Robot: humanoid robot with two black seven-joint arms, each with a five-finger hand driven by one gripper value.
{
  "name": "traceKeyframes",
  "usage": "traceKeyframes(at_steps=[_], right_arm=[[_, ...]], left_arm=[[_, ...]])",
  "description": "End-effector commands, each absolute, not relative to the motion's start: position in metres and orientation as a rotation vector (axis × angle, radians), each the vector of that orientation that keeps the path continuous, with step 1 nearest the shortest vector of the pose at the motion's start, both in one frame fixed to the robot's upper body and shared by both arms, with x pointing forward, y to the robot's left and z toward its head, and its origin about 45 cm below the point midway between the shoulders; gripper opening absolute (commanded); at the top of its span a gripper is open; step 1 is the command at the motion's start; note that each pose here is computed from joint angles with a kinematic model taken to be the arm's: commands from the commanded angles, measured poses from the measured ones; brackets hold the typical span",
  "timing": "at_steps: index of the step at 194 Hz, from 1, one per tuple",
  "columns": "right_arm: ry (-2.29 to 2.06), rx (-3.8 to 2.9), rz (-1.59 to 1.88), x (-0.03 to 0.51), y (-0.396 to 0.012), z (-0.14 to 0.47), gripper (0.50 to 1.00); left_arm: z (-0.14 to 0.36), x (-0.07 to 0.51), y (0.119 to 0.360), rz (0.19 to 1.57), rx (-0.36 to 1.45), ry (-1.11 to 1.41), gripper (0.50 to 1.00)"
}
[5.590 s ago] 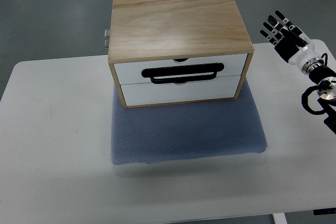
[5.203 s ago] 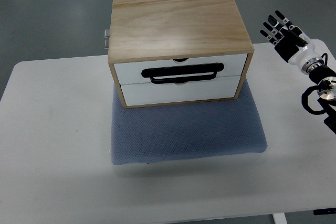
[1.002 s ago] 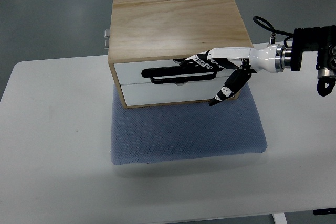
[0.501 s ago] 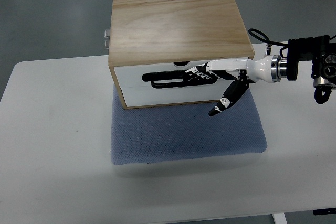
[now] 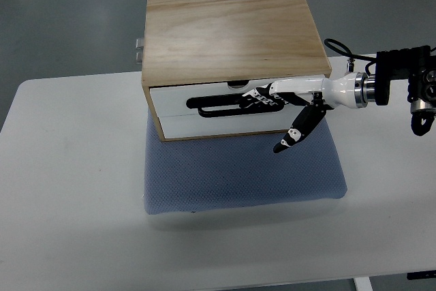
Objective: Open wood drawer with right hand
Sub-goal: 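Pull the upper white drawer toward the robot with the right hand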
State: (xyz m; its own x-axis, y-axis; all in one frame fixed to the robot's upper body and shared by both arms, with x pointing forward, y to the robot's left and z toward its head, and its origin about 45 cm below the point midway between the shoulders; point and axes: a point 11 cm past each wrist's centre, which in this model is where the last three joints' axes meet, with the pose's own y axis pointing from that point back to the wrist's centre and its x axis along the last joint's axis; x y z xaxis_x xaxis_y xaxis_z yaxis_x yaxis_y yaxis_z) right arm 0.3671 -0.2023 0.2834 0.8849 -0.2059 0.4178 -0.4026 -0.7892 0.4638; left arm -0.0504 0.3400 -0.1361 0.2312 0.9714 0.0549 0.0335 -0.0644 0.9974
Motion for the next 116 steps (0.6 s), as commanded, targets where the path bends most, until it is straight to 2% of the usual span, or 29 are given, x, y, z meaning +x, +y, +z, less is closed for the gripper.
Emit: traceKeyframes(at_steps=[1,116], right_arm=[[-0.440,2.491,0.471,0.367,-0.203,0.284,0.944],[-0.428,2.458,0.440,0.353,-0.216,0.292,0.944]], left_arm=[[-0.136,-0.050,0.340,1.059,1.384,1.035,1.000],[-0.136,-0.050,0.340,1.059,1.384,1.035,1.000]])
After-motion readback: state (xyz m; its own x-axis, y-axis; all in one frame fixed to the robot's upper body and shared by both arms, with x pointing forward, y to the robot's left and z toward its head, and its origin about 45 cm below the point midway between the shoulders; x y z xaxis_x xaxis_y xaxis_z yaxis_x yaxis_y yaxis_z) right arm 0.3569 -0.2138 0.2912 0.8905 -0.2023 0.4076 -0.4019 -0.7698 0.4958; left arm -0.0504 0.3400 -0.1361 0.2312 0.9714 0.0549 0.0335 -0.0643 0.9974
